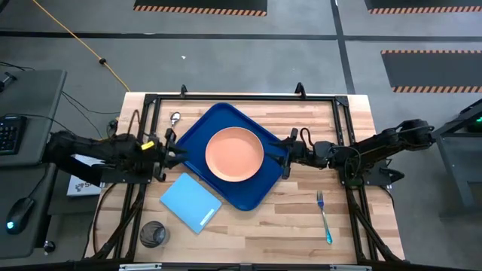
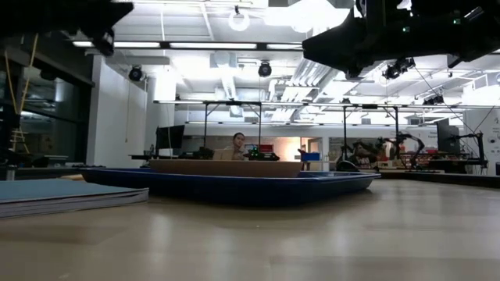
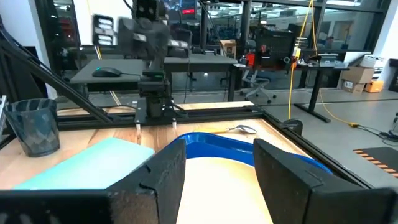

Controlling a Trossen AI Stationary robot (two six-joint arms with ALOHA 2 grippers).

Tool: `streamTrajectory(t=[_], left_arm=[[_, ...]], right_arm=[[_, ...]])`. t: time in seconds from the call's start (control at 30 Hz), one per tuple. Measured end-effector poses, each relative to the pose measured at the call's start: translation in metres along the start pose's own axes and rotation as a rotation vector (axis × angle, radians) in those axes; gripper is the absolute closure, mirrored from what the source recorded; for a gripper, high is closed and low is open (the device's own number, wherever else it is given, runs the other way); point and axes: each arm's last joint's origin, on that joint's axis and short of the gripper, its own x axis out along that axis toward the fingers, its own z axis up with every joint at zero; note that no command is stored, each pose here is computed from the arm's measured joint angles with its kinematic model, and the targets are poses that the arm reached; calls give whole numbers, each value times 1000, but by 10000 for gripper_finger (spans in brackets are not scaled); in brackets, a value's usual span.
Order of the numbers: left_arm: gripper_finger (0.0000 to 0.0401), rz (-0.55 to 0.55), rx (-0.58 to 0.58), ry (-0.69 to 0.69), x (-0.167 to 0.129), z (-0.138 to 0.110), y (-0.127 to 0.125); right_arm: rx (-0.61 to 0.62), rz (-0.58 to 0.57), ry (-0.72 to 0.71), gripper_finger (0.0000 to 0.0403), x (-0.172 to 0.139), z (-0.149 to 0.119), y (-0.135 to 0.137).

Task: Pick and place plate/cup/fork/spoon on tray
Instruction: Put the blue glass on the blue serving tray to the top left of the light orange plate

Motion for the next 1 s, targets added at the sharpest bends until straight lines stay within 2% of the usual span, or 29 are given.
streamTrajectory(t=[0.13,0.27,0.37,0.47,0.6,0.8,1.0], left_arm=[[233,-85,34,230,26,18,-16],[192,-200,58,553,46,27,-41],[178,-279,-27,720,58,32,-62],[177,-293,-121,853,63,30,-83],[184,-281,-196,1008,62,17,-104],[193,-174,-294,1215,51,-5,-123],[203,-192,-335,1216,47,-9,-140]], right_arm=[[21,-3,14,224,0,-1,0],[28,-4,48,224,0,-5,0],[25,-6,61,224,0,-6,0],[27,-6,64,224,0,-6,0],[25,-6,65,224,0,-6,0],[16,-6,79,224,0,-8,0],[10,-5,95,224,0,-9,0]])
